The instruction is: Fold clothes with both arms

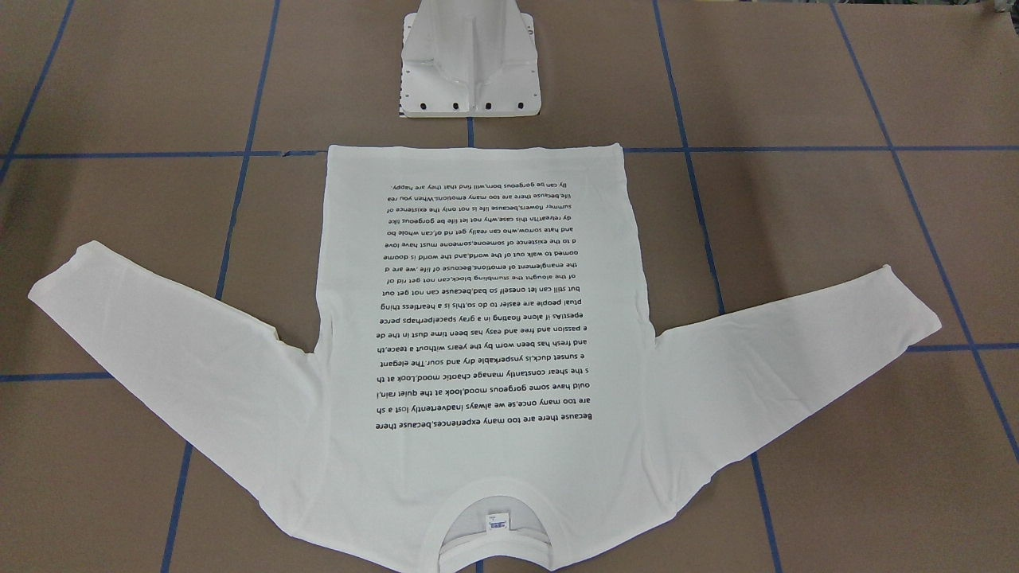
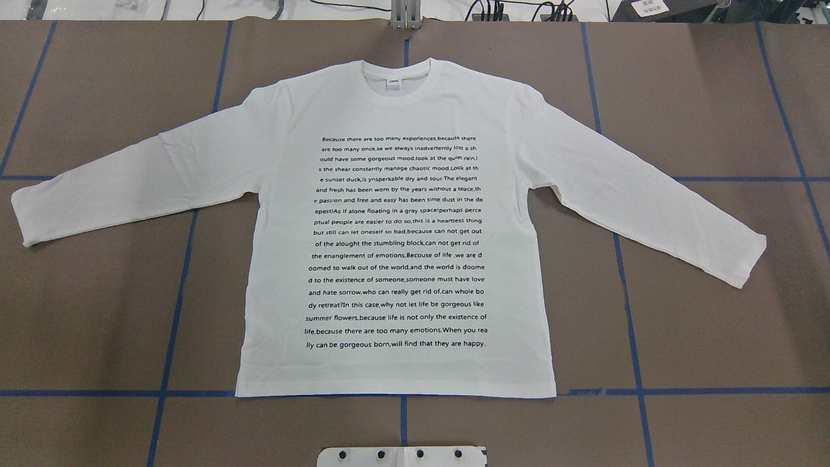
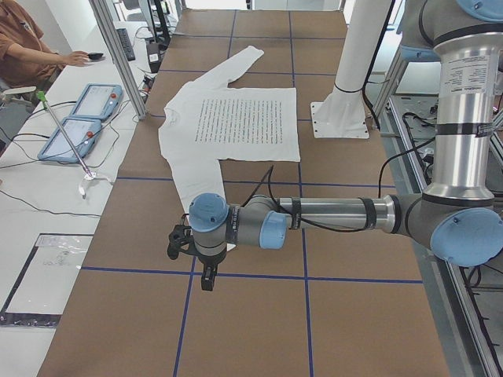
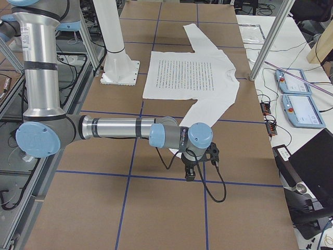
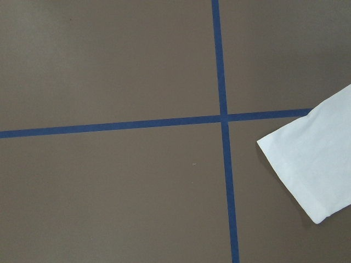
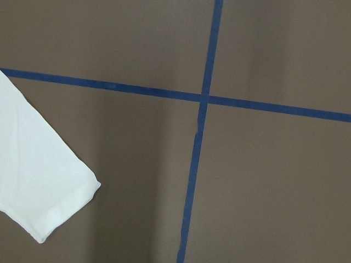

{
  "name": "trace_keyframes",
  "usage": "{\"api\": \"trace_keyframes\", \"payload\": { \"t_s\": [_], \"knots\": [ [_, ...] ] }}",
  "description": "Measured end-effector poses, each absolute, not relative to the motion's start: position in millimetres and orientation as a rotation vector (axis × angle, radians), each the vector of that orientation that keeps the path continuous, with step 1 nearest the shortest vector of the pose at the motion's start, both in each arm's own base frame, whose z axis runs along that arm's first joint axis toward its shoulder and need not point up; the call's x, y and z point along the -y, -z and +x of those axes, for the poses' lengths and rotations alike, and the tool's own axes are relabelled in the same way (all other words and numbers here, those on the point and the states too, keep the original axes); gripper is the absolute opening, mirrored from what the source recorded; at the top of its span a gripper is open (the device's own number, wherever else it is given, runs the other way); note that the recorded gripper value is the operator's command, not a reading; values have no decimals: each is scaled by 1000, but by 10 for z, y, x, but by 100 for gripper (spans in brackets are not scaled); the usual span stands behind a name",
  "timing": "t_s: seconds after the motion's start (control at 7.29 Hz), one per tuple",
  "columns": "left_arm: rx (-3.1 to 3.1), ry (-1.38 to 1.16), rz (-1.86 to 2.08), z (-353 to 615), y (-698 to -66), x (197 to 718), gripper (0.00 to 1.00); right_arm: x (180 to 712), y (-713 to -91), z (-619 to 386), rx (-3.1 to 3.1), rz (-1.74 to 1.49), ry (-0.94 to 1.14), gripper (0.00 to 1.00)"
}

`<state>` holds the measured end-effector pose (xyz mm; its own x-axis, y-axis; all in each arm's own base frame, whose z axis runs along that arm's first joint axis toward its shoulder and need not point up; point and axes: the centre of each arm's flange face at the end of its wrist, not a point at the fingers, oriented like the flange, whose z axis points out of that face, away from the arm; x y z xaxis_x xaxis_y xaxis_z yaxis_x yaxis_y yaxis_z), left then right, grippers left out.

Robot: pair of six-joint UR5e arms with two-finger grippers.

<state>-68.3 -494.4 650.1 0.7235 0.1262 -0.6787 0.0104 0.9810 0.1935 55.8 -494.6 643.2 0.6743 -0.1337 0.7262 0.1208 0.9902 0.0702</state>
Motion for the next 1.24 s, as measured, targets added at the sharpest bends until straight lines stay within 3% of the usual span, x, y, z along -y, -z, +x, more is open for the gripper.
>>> {"api": "trace_keyframes", "payload": {
  "t_s": [0.41, 0.69, 1.24],
  "knots": [
    [-759, -155, 380, -603, -6233, 5087, 100, 5087, -6290, 421, 814, 144, 213, 100],
    [-766, -222, 403, -316, -6189, 5170, 100, 5140, -6056, -87, 839, 168, 152, 100],
    [-771, -259, 453, -235, -6261, 5133, 100, 4487, -6450, -592, 866, 335, 218, 100]
  ]
}}
